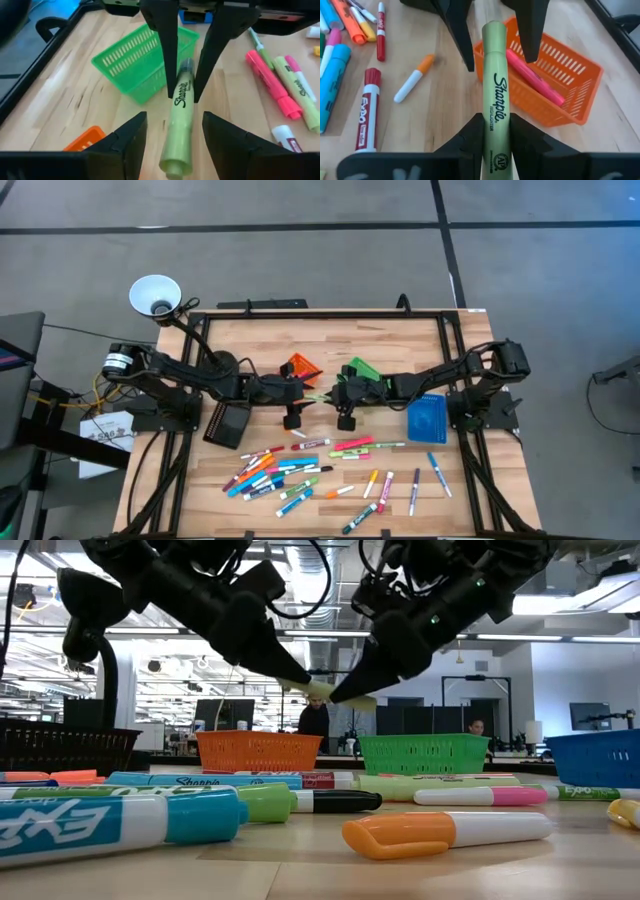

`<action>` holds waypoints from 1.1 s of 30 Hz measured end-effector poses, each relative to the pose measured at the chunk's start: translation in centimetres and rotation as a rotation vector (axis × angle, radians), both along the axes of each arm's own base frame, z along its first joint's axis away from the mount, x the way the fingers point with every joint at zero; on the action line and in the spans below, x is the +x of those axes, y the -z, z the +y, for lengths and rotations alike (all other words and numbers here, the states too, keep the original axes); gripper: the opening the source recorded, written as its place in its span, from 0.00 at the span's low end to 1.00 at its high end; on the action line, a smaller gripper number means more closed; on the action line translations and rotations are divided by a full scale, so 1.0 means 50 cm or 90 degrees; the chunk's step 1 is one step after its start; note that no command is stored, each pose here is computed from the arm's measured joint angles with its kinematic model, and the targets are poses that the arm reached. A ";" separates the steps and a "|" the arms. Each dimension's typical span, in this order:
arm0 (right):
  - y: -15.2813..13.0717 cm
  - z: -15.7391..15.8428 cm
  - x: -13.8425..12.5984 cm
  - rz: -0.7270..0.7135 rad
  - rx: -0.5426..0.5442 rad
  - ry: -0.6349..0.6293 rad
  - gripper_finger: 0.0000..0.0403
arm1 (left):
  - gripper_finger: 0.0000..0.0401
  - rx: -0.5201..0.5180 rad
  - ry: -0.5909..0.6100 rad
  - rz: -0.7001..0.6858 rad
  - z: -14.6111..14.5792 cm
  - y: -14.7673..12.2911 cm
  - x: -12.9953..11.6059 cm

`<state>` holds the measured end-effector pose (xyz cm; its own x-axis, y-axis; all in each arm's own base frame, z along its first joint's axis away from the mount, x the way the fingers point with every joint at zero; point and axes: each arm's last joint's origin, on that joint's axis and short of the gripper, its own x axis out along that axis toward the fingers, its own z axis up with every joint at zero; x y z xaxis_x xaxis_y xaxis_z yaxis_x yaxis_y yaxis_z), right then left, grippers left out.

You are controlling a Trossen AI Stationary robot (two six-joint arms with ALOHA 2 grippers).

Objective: Pick & Place Markers
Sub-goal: Put the top light green highlighter pen into the orange bin

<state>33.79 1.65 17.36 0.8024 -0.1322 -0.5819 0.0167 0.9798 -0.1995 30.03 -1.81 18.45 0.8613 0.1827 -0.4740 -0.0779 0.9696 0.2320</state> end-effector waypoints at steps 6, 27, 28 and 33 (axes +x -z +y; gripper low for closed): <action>-0.009 -0.001 0.006 -0.034 0.002 0.001 0.18 | 0.41 -0.001 -0.001 -0.002 0.000 0.000 0.000; -0.011 0.000 0.008 -0.044 0.000 -0.002 0.21 | 0.21 -0.006 0.007 -0.018 -0.001 -0.005 0.003; -0.011 -0.001 0.008 -0.045 0.002 0.002 0.24 | 0.20 -0.006 0.006 -0.018 -0.001 -0.005 0.003; -0.012 -0.002 0.007 -0.046 -0.011 0.025 0.38 | 0.20 -0.007 0.007 -0.018 -0.001 -0.005 0.003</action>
<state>34.14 1.55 17.95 0.8364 -0.1736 -0.5199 0.0696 0.9745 -0.2134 30.17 -1.84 18.68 0.8761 0.1683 -0.4519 -0.0737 0.9728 0.2195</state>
